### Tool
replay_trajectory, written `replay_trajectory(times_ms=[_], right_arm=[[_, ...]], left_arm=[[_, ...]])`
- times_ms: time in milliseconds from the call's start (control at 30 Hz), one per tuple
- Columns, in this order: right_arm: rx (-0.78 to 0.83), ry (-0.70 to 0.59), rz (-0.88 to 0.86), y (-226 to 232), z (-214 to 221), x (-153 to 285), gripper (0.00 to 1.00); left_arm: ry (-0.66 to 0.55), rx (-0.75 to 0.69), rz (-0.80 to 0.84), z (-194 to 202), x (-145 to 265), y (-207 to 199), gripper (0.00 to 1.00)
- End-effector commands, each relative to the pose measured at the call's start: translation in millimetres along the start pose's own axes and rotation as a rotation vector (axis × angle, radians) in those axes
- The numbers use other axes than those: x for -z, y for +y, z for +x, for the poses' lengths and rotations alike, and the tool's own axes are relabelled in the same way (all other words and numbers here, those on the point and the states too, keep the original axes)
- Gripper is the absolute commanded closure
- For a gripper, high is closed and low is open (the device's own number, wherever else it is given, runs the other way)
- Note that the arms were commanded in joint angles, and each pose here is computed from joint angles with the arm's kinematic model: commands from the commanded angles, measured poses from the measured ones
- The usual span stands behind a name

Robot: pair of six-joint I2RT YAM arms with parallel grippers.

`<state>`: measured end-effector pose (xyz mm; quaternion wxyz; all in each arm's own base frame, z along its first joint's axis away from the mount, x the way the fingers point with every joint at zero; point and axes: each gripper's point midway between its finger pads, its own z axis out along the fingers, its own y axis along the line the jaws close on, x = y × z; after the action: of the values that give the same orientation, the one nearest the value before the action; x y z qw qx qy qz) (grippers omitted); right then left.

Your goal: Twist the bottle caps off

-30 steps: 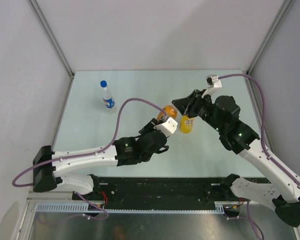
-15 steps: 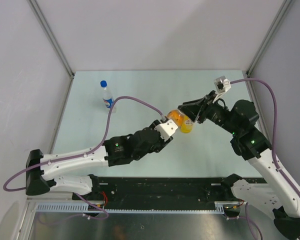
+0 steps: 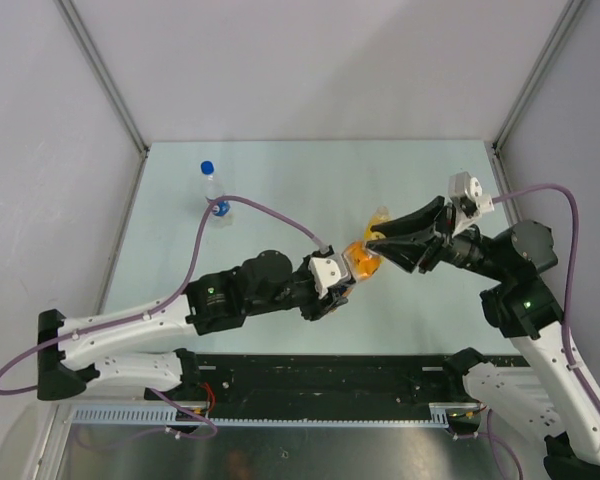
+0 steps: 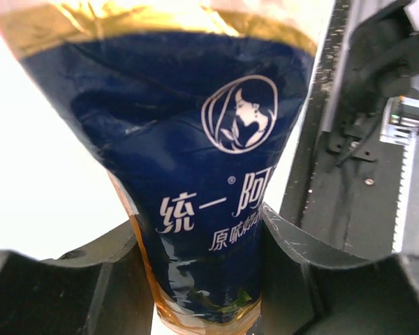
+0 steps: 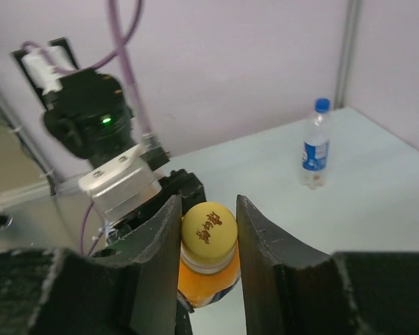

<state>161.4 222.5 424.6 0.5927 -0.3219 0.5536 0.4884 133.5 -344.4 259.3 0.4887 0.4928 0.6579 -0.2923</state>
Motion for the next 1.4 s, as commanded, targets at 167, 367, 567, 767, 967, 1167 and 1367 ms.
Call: replay_trajectory(times_ms=[167,367,567,767,967,1167,1367], right_arm=[[0.161,0.015,-0.362,60,-4,13,0.96],[0.185,0.032,-0.474,78,-2,22,0.96],[0.201,0.037,-0.516,86,-3,27,0.96],[0.212,0.031,-0.521,89,-4,29,0.95],[0.201,0.016,-0.485,86,-8,27,0.94],[0.215,-0.022,-0.44,83,-16,26,0.93],[0.237,-0.069,-0.396,84,-28,27,0.92]], left_arm=[[-0.244,-0.16,0.428,-42,35,-67,1.0],[-0.289,-0.169,0.558,-47,48,-83,1.0],[-0.31,-0.177,0.629,-48,54,-89,1.0],[-0.309,-0.167,0.633,-45,54,-86,1.0],[-0.302,-0.146,0.6,-41,51,-78,1.0],[-0.295,-0.136,0.56,-36,48,-69,1.0],[-0.29,-0.126,0.535,-30,48,-64,1.0]])
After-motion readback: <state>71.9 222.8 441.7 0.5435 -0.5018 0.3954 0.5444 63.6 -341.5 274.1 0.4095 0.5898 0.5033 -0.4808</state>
